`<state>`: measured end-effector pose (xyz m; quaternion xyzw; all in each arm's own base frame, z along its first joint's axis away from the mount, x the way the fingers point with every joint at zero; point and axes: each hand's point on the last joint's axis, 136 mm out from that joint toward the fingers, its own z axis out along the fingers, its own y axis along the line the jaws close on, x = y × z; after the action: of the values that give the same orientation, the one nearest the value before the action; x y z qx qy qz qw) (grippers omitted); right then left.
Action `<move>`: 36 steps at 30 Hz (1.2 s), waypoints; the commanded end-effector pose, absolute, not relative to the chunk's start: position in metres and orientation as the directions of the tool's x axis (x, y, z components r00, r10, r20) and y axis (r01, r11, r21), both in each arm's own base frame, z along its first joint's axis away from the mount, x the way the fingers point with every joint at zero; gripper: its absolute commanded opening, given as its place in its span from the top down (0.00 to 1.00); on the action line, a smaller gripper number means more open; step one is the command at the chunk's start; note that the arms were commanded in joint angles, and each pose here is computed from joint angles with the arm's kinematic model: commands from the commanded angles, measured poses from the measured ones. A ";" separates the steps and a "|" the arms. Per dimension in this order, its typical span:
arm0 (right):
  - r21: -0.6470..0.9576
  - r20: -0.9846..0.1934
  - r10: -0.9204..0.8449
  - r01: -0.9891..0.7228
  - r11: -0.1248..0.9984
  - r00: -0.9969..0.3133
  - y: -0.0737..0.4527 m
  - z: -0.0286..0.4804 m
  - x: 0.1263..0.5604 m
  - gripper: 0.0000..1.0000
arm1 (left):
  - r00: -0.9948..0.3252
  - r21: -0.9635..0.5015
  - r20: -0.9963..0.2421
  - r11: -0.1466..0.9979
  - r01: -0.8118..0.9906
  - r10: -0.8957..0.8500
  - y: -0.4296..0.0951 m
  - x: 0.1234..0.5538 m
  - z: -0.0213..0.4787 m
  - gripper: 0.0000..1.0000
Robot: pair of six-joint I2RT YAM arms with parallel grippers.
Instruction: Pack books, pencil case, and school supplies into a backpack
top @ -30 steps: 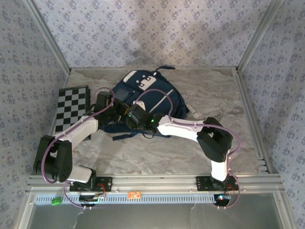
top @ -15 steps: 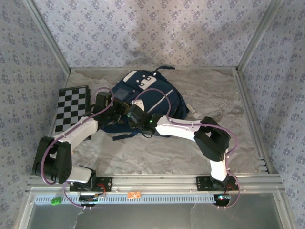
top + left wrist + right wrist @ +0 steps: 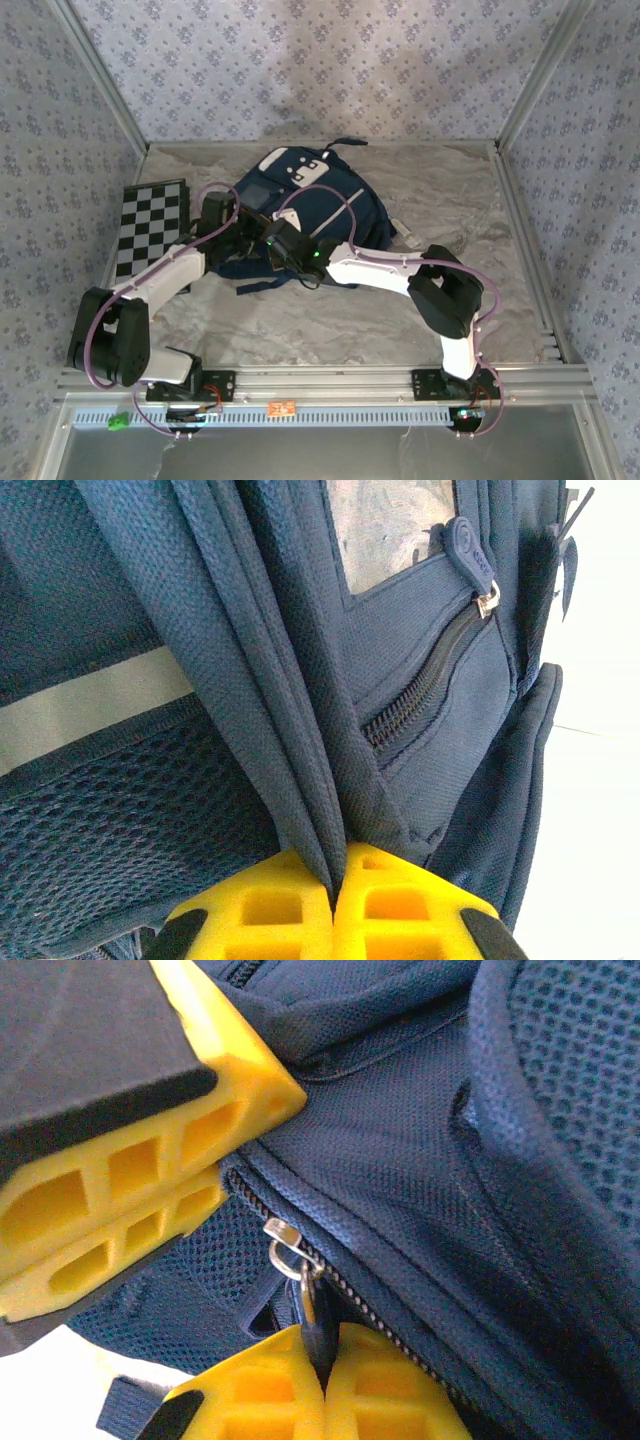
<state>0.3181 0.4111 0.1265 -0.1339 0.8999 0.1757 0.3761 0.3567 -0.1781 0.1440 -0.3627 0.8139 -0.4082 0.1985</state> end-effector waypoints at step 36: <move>0.170 -0.656 -0.106 -0.283 0.944 -0.747 0.298 0.117 0.284 1.00 | -0.679 -0.795 -0.114 0.477 -0.375 -0.725 -0.151 0.378 0.167 1.00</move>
<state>0.2809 0.3417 0.1315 -0.1186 0.9119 0.1929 0.3423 0.3559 -0.1759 0.1460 -0.3390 0.8316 -0.4056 0.1704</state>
